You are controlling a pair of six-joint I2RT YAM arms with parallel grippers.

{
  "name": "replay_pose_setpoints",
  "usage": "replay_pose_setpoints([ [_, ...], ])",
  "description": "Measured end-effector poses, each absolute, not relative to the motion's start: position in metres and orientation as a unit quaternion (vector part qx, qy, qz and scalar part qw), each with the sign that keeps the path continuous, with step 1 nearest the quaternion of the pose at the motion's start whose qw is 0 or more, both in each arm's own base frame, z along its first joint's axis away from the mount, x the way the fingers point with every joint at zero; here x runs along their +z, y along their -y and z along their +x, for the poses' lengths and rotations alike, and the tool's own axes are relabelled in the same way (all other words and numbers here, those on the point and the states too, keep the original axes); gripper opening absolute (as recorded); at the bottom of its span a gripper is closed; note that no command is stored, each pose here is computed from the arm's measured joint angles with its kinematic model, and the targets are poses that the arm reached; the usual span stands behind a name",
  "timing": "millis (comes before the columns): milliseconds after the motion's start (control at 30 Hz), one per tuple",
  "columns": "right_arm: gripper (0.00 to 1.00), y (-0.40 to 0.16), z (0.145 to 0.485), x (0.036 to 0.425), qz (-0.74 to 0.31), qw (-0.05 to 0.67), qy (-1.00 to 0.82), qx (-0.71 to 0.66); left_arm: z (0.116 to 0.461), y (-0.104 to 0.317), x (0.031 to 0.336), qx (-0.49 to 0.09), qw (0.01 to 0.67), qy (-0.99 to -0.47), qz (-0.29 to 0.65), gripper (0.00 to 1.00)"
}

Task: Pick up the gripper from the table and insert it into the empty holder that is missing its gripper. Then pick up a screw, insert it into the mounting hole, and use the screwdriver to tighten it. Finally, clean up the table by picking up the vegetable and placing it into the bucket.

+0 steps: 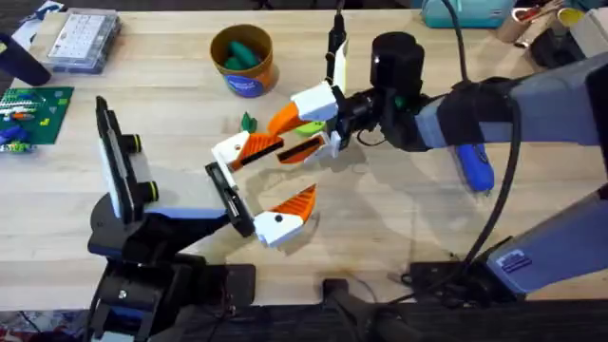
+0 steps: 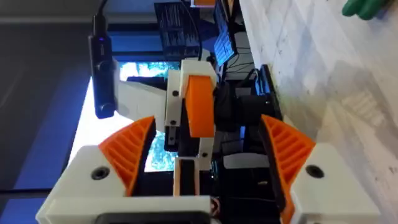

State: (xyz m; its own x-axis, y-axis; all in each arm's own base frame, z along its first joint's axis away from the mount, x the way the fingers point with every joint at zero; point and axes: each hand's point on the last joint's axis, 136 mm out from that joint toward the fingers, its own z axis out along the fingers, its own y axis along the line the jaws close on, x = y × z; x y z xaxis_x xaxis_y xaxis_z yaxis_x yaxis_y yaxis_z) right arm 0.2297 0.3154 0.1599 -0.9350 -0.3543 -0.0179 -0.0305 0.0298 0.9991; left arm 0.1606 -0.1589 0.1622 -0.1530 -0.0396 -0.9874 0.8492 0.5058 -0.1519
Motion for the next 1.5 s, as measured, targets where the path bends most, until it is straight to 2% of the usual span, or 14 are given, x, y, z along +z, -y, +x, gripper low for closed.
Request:
replay_pose_setpoints([
  [167,0.992,-0.316,0.230,0.160,0.138,0.117,0.707,-0.683,0.161,0.159,0.162,-0.388,0.572,-0.652,0.310,0.986],
  [200,0.966,-0.316,0.229,0.160,0.139,0.116,0.707,-0.684,0.161,0.159,0.162,-0.388,0.572,-0.652,0.310,0.986],
  [233,0.883,-0.316,0.229,0.160,0.141,0.115,0.706,-0.684,0.161,0.159,0.162,-0.388,0.572,-0.652,0.310,0.986],
  [367,0.378,-0.319,0.224,0.160,0.147,0.119,0.705,-0.683,0.161,0.159,0.162,-0.388,0.572,-0.652,0.310,0.986],
  [467,0.093,-0.321,0.222,0.162,0.155,0.116,0.703,-0.684,0.161,0.159,0.162,-0.389,0.571,-0.654,0.308,0.986],
  [500,0.026,-0.321,0.222,0.162,0.156,0.115,0.703,-0.684,0.161,0.159,0.162,-0.389,0.572,-0.654,0.307,0.986],
  [1500,0.010,-0.335,0.229,0.160,0.137,0.081,0.716,-0.679,0.170,0.152,0.162,-0.375,0.580,-0.665,0.284,0.987],
])
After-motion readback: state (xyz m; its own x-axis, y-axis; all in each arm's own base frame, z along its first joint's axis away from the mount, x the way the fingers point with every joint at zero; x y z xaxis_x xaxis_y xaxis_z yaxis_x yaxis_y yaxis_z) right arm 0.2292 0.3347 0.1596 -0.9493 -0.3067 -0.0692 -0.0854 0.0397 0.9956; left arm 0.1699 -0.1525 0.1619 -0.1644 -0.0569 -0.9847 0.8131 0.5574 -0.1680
